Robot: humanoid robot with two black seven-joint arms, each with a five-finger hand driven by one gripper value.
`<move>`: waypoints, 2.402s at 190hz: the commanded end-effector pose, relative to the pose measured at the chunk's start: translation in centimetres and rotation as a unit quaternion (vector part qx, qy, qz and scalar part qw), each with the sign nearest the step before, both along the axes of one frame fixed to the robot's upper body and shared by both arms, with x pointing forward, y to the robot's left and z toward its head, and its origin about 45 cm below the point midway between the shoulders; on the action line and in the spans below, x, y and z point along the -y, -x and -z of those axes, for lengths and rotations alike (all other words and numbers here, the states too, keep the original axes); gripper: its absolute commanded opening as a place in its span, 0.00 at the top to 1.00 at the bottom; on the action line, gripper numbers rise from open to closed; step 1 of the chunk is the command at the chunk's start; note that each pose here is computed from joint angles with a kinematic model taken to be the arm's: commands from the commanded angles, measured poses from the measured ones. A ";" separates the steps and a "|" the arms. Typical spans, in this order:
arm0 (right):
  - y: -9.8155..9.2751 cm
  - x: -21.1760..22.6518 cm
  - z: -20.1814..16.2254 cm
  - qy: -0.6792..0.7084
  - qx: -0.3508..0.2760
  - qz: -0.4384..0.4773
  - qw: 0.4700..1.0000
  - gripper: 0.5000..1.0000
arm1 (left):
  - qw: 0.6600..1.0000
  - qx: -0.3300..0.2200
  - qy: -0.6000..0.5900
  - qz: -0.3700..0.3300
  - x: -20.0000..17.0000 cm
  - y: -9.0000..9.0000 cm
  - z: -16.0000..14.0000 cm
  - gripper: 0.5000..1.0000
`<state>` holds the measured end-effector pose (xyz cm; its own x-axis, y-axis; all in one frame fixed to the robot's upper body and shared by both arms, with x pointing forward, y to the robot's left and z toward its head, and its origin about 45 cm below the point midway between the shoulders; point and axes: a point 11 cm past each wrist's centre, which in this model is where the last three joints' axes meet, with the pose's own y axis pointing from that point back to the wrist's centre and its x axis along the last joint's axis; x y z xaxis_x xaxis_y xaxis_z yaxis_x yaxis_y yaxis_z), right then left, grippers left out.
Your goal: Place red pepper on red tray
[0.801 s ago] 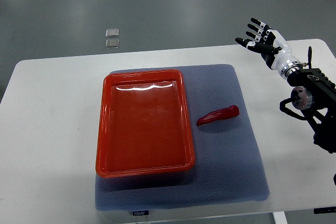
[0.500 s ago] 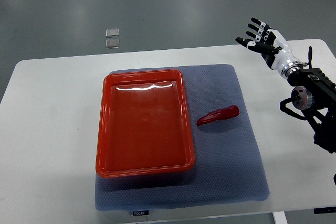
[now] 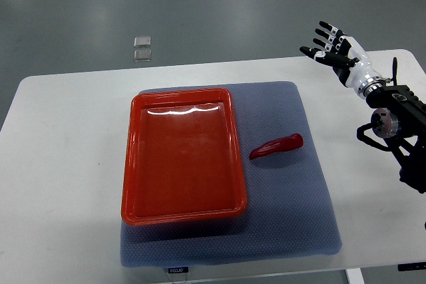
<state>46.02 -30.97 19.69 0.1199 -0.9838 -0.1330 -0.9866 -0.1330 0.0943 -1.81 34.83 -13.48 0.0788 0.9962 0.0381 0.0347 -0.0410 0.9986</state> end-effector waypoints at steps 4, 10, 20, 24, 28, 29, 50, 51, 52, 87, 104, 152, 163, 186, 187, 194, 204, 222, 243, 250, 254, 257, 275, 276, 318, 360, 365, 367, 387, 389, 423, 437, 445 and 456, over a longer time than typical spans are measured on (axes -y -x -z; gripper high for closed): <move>0.0 0.0 0.0 0.000 0.000 -0.001 1.000 0.15 | 1.000 0.000 -0.001 0.000 0.0 0.0 0.0 0.00; 0.0 0.0 0.0 0.001 0.000 0.000 1.000 0.15 | 1.000 0.000 0.000 0.000 0.0 0.0 0.0 0.00; 0.0 0.1 0.0 0.003 0.000 -0.001 1.000 0.15 | 1.000 0.000 0.000 0.000 0.0 0.0 0.0 0.00; 0.0 0.2 -0.1 0.004 0.000 0.000 1.000 0.15 | 1.000 0.000 0.000 0.000 0.0 0.0 0.0 0.00; 0.0 0.3 -0.1 0.005 0.001 0.001 1.000 0.15 | 1.000 0.000 0.000 0.000 0.0 0.0 0.0 0.00; 0.0 0.3 -0.1 0.005 0.000 0.001 1.000 0.15 | 1.000 0.000 0.000 0.000 0.0 0.0 0.0 0.00; -0.1 0.3 -0.2 0.006 0.001 0.001 1.000 0.15 | 1.000 0.000 0.000 0.000 0.0 0.0 0.0 0.00; -0.1 0.3 -0.2 0.006 0.001 0.001 1.000 0.15 | 1.000 0.000 0.000 0.000 0.0 0.0 0.0 0.00; -0.1 0.3 -0.2 0.006 0.001 0.001 1.000 0.15 | 1.000 0.000 0.000 0.000 0.0 0.0 0.0 0.00; -0.1 0.5 -0.4 0.008 0.004 0.001 1.000 0.15 | 1.000 0.000 -0.001 0.000 0.0 0.0 0.0 0.00; -0.1 1.1 -0.8 0.013 0.006 0.003 1.000 0.15 | 1.000 0.000 0.000 0.000 0.0 0.0 0.0 0.00; 0.3 1.6 -2.2 0.064 0.017 -0.043 0.997 0.15 | 1.000 0.000 0.000 0.000 0.0 0.0 0.0 0.00; 0.6 1.4 -2.7 0.095 0.021 -0.065 0.993 0.15 | 1.000 0.000 0.000 0.000 0.0 0.0 0.0 0.00; 1.2 0.4 -4.5 0.178 0.042 -0.125 0.975 0.15 | 1.000 0.000 0.000 0.000 0.0 0.0 0.0 0.00; 1.3 0.3 -4.6 0.186 0.043 -0.132 0.973 0.15 | 1.000 0.000 0.000 0.000 0.0 0.0 0.0 0.00; 1.6 0.2 -5.0 0.211 0.048 -0.147 0.965 0.15 | 1.000 0.000 0.000 0.000 0.0 0.0 0.0 0.00; 2.0 -0.4 -5.5 0.253 0.059 -0.177 0.949 0.15 | 1.000 0.000 0.000 0.000 0.0 0.0 0.0 0.00; 2.9 -1.6 -5.7 0.323 0.073 -0.226 0.916 0.15 | 1.000 0.000 -0.001 0.000 0.0 0.0 0.0 0.00; 4.1 -2.5 -5.3 0.400 0.083 -0.278 0.870 0.15 | 1.000 0.000 0.000 0.000 0.0 0.0 0.0 0.00; 4.5 -2.7 -4.9 0.417 0.083 -0.292 0.857 0.15 | 1.000 0.000 0.000 0.000 0.0 0.0 0.0 0.00; 4.8 -2.7 -4.7 0.430 0.083 -0.300 0.847 0.15 | 1.000 0.000 0.000 0.000 0.0 0.0 0.0 0.00; 5.1 -2.8 -4.5 0.442 0.082 -0.310 0.837 0.15 | 1.000 0.000 0.000 0.000 0.0 0.0 0.0 0.00; 6.5 -3.3 -3.4 0.488 0.082 -0.352 0.794 0.15 | 1.000 0.000 0.000 0.000 0.0 0.0 0.0 0.00; 6.6 -3.4 -3.3 0.492 0.082 -0.356 0.790 0.15 | 1.000 0.000 0.000 0.000 0.0 0.0 0.0 0.00; 8.6 -4.9 -2.2 0.513 0.085 -0.407 0.751 0.16 | 1.000 0.000 0.000 0.000 0.0 0.0 0.0 0.00; 9.5 -6.2 -0.4 0.536 0.085 -0.431 0.721 0.20 | 1.000 0.000 0.000 0.000 0.0 0.0 0.0 0.00; 9.5 -6.4 -0.2 0.536 0.086 -0.430 0.722 0.20 | 1.000 0.000 -0.001 0.000 0.0 0.0 0.0 0.00; 9.5 -6.6 -0.1 0.536 0.087 -0.431 0.721 0.21 | 1.000 0.000 0.000 0.000 0.0 0.0 0.0 0.00; 9.3 -7.4 0.7 0.542 0.088 -0.426 0.719 0.25 | 1.000 0.000 0.000 0.000 0.0 0.0 0.0 0.00; 9.3 -7.4 0.7 0.542 0.087 -0.426 0.719 0.26 | 1.000 0.000 0.000 0.000 0.0 0.0 0.0 0.00; 9.2 -7.7 1.7 0.550 0.088 -0.423 0.715 0.34 | 1.000 0.000 0.000 0.000 0.0 0.0 0.0 0.00; 9.1 -7.3 2.2 0.565 0.087 -0.421 0.705 0.38 | 1.000 0.000 0.000 0.000 0.0 0.0 0.0 0.00; 8.9 -6.9 2.4 0.571 0.085 -0.416 0.703 0.38 | 1.000 0.000 0.000 0.000 0.0 0.0 0.0 0.00; 8.7 -6.7 2.4 0.573 0.084 -0.413 0.702 0.39 | 1.000 0.000 -0.001 0.000 0.0 0.0 0.0 0.00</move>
